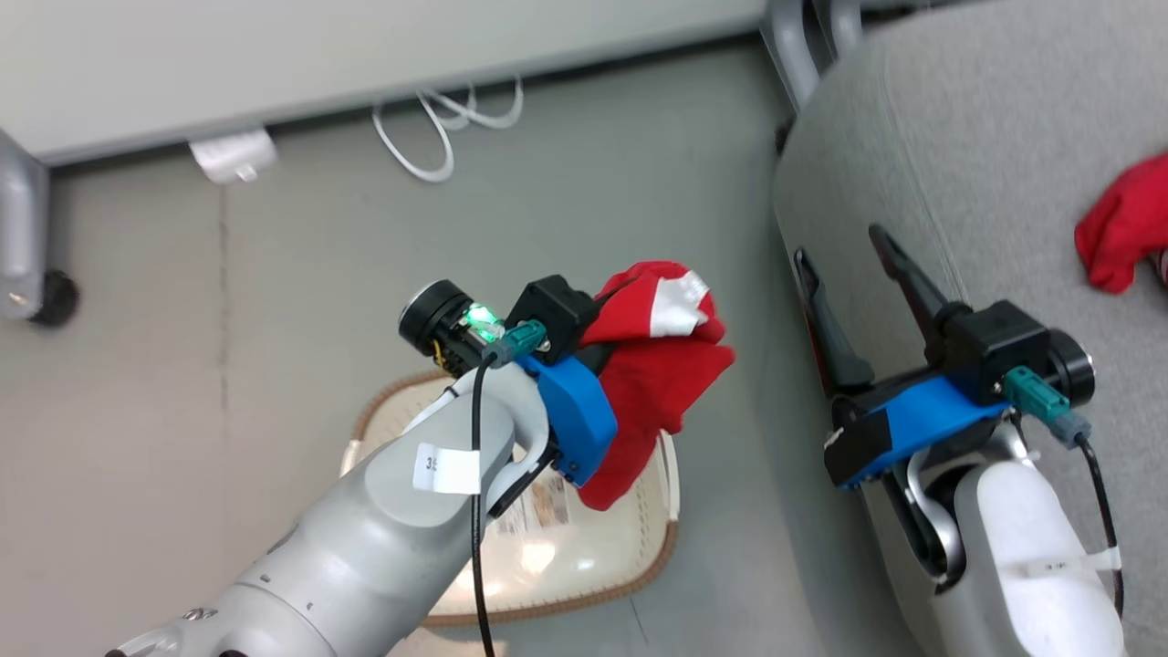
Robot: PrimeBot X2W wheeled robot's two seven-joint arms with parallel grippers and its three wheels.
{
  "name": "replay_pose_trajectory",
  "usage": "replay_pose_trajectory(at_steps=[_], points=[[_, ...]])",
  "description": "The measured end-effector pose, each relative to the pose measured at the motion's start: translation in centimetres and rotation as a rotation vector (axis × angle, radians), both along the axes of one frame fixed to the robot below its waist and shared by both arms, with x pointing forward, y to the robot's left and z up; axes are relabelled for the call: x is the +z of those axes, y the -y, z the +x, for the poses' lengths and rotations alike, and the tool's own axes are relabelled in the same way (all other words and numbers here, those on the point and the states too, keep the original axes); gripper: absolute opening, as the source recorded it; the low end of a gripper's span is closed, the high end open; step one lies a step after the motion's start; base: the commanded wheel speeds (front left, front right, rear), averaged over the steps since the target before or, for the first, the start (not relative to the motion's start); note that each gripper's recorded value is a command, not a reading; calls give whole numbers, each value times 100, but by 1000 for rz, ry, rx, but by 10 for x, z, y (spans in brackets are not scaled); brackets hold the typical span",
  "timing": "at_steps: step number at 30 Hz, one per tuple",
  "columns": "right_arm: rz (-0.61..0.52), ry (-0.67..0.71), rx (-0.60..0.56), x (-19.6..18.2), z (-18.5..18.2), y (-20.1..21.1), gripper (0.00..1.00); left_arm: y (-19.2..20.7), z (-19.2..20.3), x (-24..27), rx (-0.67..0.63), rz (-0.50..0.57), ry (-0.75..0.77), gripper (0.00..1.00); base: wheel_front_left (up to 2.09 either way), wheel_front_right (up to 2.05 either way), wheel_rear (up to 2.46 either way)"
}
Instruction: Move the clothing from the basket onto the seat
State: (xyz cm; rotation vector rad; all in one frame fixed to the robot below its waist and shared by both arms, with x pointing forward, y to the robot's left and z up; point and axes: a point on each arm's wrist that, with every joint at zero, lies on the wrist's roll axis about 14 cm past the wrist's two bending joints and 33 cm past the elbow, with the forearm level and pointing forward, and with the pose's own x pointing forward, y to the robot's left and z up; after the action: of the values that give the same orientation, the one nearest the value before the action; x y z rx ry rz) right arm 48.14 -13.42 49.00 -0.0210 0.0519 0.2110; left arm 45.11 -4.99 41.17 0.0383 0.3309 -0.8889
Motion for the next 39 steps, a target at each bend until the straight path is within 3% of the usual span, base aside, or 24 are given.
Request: replay_pose_trajectory(at_steps=[7,15,24,39], points=[[19,58,46,35,-24,-20,100,-2,-7,84,34,-90,164,0,0,0,0],[16,96,96,58,-43,-38,100,-7,-19,136,58,-144,247,0,0,0,0],[5,96,118,61,-63,-45,100,-2,-28,168,43,-160,298,0,0,0,0],[46,22,184,43,-78,-66,100,1,-27,169,44,-170,284,0,0,0,0]])
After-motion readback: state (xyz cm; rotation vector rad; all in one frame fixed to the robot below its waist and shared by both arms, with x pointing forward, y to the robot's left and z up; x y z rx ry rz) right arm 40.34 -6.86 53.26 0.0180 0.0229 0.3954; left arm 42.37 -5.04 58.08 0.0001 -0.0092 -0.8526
